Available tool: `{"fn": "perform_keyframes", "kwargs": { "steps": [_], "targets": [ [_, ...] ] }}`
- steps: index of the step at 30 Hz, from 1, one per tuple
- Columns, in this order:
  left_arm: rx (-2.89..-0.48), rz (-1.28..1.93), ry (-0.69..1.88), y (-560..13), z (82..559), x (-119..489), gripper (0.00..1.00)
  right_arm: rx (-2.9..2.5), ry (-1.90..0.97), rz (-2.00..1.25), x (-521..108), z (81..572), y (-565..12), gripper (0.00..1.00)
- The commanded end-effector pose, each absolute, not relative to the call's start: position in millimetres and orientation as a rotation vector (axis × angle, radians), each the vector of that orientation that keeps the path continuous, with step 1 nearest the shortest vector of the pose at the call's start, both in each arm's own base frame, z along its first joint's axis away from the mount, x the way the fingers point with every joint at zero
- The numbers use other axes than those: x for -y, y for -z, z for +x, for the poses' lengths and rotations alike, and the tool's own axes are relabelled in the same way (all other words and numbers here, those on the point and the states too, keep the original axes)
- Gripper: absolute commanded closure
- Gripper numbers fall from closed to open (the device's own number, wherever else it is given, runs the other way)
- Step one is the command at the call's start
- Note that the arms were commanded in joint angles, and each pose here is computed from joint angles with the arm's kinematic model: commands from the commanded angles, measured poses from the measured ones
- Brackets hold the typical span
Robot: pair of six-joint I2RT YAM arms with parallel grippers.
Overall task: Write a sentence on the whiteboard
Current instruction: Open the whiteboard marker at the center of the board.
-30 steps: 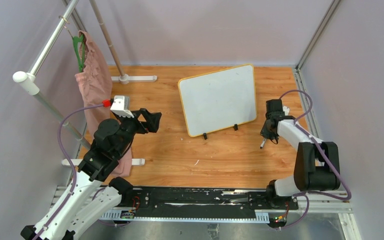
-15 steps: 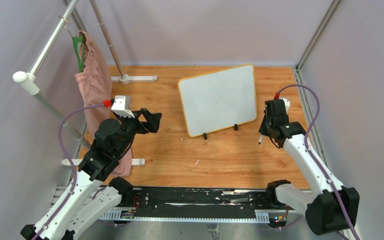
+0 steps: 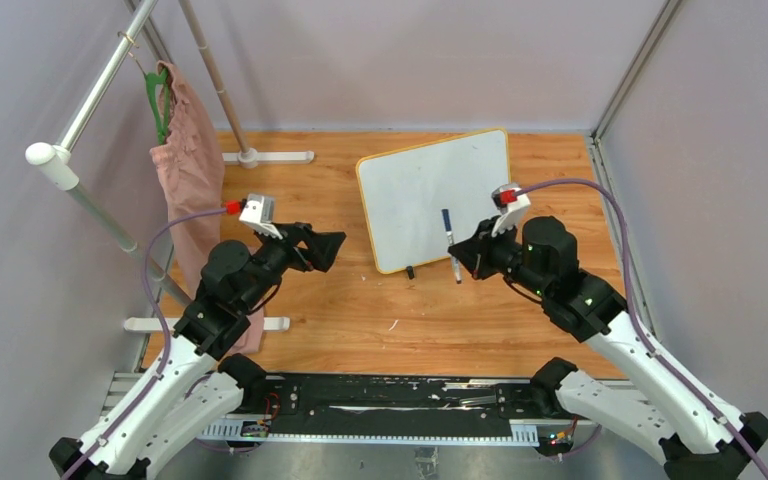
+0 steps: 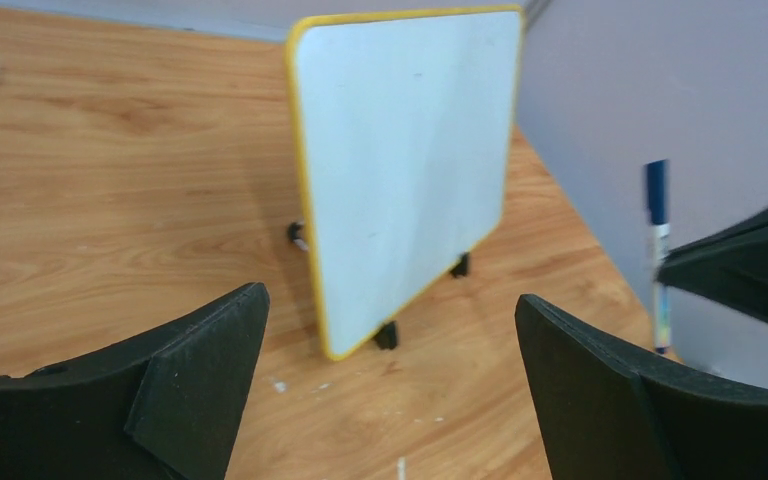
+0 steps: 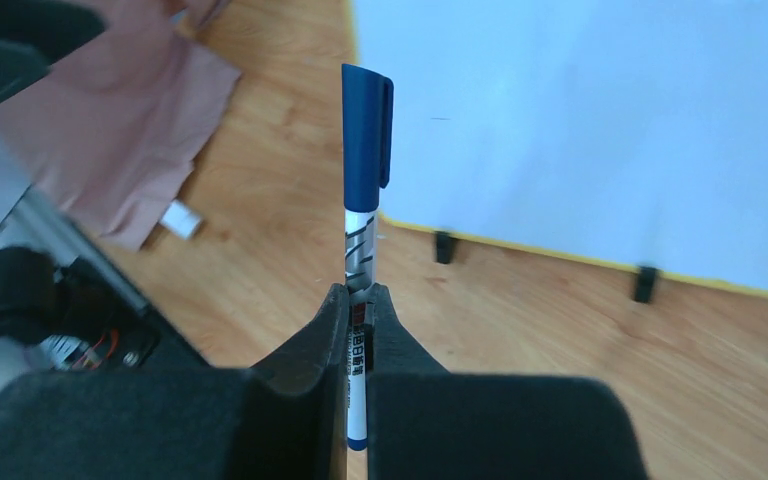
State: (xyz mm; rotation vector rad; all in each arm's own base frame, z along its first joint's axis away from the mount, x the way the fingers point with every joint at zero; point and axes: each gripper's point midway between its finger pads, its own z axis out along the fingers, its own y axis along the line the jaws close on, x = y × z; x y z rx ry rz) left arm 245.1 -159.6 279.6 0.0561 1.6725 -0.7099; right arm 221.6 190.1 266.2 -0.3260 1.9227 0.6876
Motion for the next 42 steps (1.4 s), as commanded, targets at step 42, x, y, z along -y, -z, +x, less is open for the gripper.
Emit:
{"fn": "perform_keyframes", "kwargs": {
  "steps": [42],
  "targets": [
    [-1.463, 0.363, 1.519, -370.0, 192.1, 262.5, 0.35, -1.523, -1.11, -0.761, -324.2, 156.0, -349.9, 1.0]
  ]
}}
